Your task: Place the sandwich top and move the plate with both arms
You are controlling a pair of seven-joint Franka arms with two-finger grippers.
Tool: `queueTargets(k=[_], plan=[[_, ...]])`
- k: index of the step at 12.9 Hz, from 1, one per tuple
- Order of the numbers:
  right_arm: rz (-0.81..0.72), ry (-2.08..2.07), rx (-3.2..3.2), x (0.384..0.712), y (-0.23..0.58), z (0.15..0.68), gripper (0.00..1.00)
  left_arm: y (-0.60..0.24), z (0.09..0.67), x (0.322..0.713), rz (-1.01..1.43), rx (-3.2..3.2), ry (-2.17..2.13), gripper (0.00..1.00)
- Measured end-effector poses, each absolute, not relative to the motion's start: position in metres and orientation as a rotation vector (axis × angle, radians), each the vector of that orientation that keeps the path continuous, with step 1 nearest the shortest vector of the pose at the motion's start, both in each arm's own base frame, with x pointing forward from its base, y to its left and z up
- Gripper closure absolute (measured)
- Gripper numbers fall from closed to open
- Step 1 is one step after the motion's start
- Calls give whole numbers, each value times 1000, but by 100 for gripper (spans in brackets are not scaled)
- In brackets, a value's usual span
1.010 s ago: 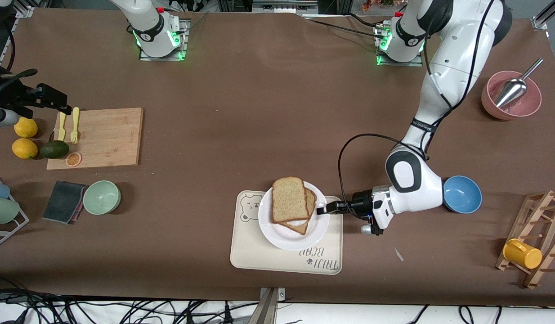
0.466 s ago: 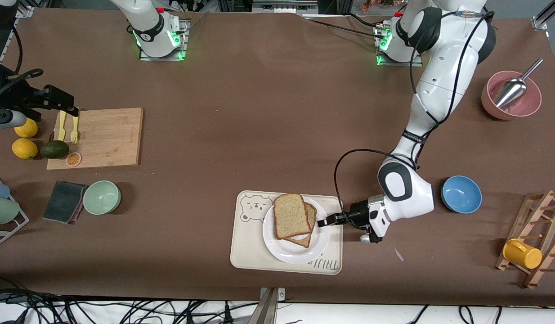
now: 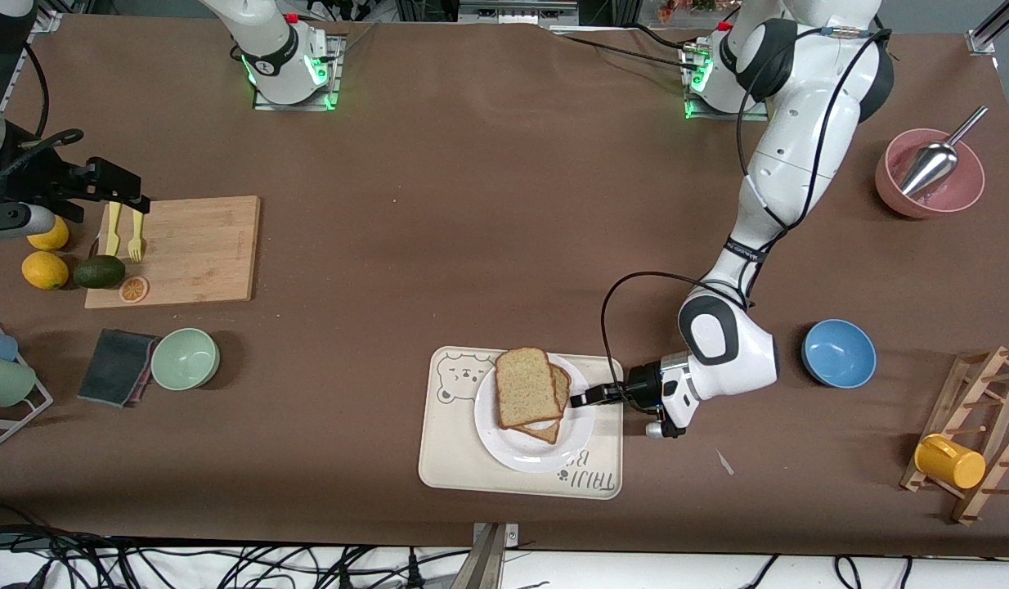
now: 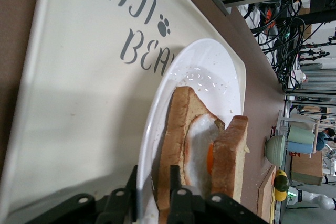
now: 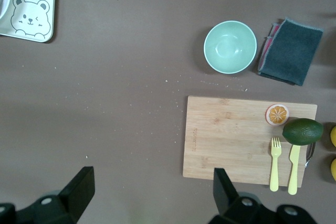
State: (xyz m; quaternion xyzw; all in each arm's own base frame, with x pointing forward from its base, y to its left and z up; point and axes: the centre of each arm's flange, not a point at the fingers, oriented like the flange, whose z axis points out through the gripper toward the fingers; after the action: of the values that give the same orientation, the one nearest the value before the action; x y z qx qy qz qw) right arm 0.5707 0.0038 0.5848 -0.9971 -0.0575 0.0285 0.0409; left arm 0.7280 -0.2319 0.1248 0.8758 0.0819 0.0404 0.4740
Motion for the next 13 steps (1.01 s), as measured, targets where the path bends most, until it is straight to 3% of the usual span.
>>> queueTargets(k=[6, 13], plan=[[80, -172, -3054, 570, 2, 586, 0, -217, 168, 745, 181, 2230, 74, 3], [74, -172, -3055, 571, 1, 587, 0, -145, 264, 760, 145, 2476, -276, 0]])
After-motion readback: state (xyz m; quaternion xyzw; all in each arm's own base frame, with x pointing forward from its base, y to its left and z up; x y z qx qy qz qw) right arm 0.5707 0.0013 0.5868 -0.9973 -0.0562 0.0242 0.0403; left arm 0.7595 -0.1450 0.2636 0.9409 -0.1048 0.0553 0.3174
